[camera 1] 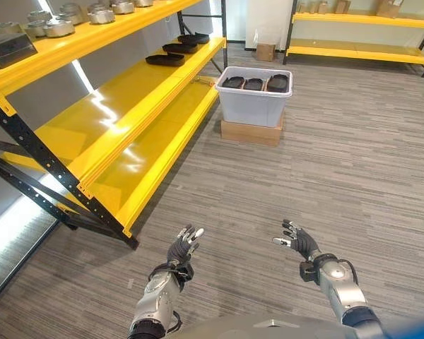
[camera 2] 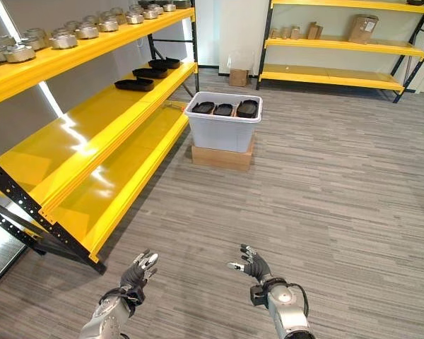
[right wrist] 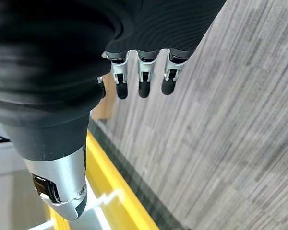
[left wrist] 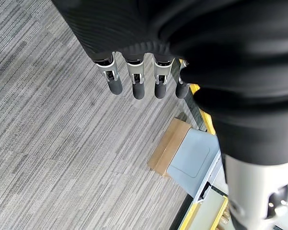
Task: Move parts from the plastic box to the shelf.
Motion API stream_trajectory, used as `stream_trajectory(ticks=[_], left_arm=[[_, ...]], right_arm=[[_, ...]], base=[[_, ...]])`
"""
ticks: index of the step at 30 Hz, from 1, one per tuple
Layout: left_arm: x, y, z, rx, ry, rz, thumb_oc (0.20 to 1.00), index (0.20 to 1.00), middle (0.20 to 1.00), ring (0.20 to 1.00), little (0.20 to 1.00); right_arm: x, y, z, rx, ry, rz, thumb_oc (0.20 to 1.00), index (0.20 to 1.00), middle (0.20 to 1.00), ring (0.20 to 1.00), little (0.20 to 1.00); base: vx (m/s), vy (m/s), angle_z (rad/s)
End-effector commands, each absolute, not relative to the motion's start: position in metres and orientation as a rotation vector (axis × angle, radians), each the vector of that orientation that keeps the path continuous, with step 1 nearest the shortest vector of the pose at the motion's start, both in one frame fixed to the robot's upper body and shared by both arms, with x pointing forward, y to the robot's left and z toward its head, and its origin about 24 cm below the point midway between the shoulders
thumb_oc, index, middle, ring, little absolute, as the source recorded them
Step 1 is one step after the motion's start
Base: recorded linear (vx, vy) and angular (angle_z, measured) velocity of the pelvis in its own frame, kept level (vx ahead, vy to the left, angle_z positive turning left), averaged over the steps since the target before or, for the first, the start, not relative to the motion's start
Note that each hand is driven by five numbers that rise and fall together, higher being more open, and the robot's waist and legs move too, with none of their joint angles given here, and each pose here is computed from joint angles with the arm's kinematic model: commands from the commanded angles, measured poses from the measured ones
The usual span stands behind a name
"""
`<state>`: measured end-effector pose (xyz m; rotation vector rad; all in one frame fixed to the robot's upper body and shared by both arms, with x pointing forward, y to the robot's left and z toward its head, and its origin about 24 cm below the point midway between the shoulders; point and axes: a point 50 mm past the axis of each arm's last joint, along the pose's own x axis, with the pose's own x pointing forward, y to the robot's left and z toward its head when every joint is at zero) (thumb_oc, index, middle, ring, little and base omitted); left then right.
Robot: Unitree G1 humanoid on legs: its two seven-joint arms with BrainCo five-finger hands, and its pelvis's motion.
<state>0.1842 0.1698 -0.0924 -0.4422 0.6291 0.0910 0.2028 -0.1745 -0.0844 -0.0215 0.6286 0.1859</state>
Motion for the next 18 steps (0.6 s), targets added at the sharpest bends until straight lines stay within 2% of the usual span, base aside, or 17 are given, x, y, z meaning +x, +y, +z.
stream_trajectory(ticks=[1, 7, 12, 18], left_arm=[[0.207, 0.175, -0.076, -0.397, 0.54, 0.06, 1.0, 1.0, 1.0, 1.0, 1.0], [0.211, 0.177, -0.072, -0.377, 0.524, 0.047, 1.0, 1.0, 1.0, 1.0, 1.0], [0.212, 0.182, -0.07, -0.346, 0.517, 0.047, 1.0, 1.0, 1.0, 1.0, 1.0], [0.21, 0.179, -0.074, -0.304, 0.547, 0.023, 1.0, 1.0, 1.0, 1.0, 1.0]], right_arm=[[0.228, -0.162, -0.065, 0.028, 0.51, 0.209, 1.0, 1.0, 1.0, 1.0, 1.0], [0.232, -0.158, -0.063, 0.03, 0.501, 0.23, 1.0, 1.0, 1.0, 1.0, 1.0], [0.224, -0.151, -0.069, 0.061, 0.525, 0.246, 1.0, 1.0, 1.0, 1.0, 1.0], [0.214, -0.156, -0.075, 0.079, 0.55, 0.226, 1.0, 1.0, 1.0, 1.0, 1.0]], base=[[0.01, 0.104, 0.0], [0.01, 0.124, -0.01], [0.06, 0.282, -0.03], [0.22, 0.184, 0.13]])
